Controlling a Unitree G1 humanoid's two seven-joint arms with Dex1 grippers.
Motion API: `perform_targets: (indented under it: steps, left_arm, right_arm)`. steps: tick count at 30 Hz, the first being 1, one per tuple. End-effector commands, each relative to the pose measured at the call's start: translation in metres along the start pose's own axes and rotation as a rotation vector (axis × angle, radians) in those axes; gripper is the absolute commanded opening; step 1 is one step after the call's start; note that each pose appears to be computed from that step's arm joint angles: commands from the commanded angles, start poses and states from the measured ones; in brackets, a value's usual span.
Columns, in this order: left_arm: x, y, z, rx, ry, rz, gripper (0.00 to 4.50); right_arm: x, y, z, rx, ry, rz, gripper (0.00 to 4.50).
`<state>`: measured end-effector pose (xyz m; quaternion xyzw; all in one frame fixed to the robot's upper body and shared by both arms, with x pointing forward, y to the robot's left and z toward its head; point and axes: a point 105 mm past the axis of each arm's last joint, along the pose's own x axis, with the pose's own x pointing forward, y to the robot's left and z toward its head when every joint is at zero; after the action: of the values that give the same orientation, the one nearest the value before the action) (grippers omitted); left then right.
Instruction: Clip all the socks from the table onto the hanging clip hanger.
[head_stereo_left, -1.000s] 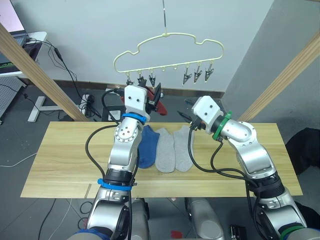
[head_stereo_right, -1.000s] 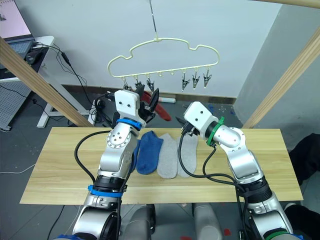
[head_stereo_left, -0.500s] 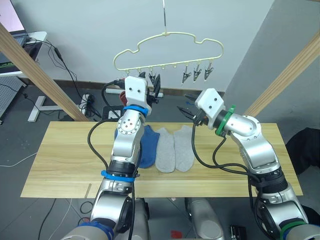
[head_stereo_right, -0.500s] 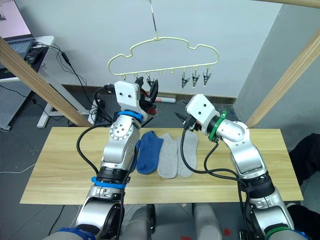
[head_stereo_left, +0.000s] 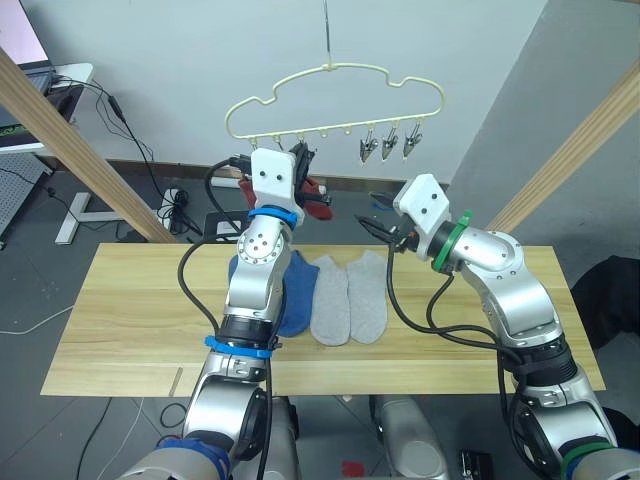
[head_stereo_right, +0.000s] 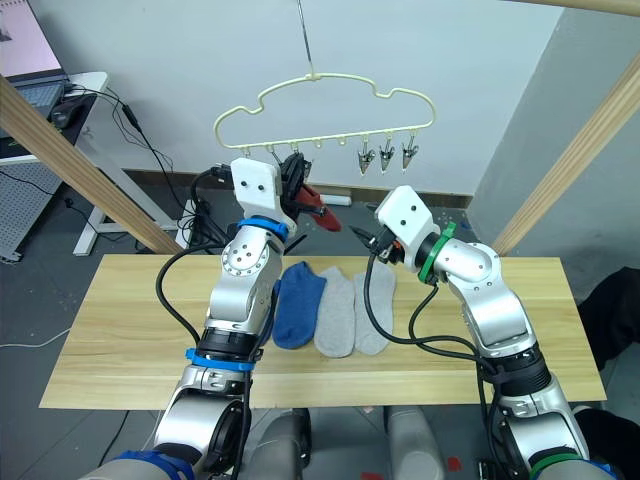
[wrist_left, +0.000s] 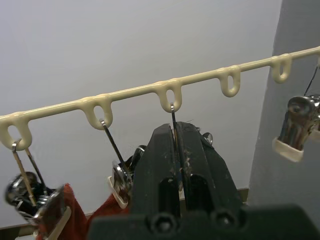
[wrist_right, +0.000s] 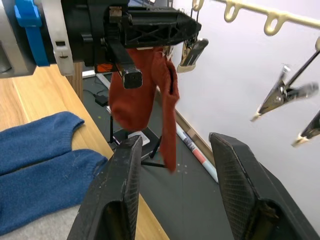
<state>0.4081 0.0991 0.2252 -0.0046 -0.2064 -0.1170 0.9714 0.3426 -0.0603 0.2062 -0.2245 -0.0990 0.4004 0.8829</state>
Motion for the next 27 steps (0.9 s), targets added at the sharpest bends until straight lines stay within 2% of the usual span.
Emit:
perform_targets:
  steps: [1,2,5,10,14,27]
  left_arm:
    - [0.001,-0.001,0.015,0.008,-0.059,-0.009,0.02]
    - [-0.001,-0.001,0.016,0.008,-0.066,-0.013,0.02]
    - [-0.005,0.001,0.018,0.013,-0.084,-0.01,0.64]
    - [-0.007,-0.003,0.016,0.022,-0.085,-0.029,2.13]
    - [-0.01,-0.004,0.017,0.024,-0.092,-0.039,2.13]
    - [-0.01,-0.003,0.002,0.053,-0.021,-0.024,2.13]
  right_arm:
    - [-0.004,-0.005,0.021,-0.025,-0.071,-0.021,2.22]
    - [-0.004,-0.005,0.02,-0.025,-0.071,-0.022,2.22]
    - [-0.004,-0.006,0.02,-0.025,-0.07,-0.025,2.22]
    - [-0.004,-0.006,0.019,-0.025,-0.068,-0.028,2.22]
    - [-0.005,-0.006,0.018,-0.024,-0.067,-0.029,2.22]
    - [-0.005,-0.005,0.019,-0.017,-0.069,-0.017,2.22]
